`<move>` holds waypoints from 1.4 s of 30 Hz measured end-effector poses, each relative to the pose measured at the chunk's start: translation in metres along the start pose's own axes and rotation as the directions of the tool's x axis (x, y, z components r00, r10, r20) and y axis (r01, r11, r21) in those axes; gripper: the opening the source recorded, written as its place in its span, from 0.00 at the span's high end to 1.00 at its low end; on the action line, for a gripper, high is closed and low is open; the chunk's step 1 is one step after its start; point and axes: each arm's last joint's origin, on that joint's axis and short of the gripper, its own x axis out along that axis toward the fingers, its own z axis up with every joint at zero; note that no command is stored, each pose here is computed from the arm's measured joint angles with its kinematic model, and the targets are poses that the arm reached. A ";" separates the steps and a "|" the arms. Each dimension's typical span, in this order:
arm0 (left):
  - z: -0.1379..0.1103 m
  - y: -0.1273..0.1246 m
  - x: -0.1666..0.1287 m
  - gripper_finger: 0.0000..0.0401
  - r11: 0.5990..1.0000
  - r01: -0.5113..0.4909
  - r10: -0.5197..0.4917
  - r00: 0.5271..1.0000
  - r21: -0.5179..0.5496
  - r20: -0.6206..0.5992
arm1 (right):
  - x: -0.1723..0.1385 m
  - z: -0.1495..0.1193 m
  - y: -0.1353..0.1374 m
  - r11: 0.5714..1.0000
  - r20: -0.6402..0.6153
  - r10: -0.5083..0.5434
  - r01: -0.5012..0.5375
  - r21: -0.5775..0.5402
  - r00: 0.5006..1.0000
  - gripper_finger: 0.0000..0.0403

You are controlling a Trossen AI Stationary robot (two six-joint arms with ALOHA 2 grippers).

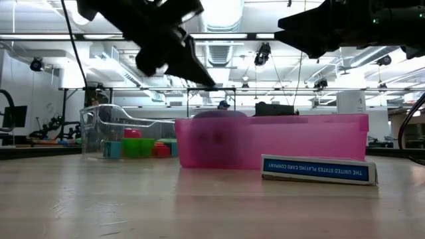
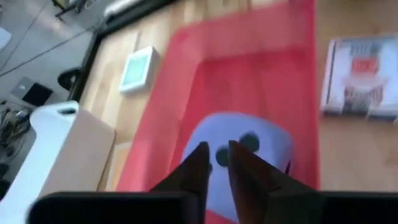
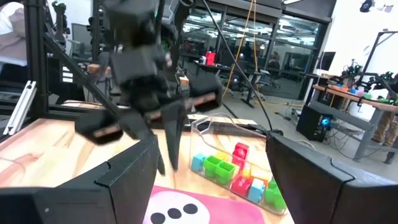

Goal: Pick & Place Toys
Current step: Put the blue playing card into the white bin

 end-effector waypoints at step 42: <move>-0.117 0.063 -0.091 0.65 0.972 0.104 0.013 0.873 -0.210 0.488 | 0.011 -0.020 -0.040 0.973 -0.192 -0.227 0.212 -0.095 0.955 0.26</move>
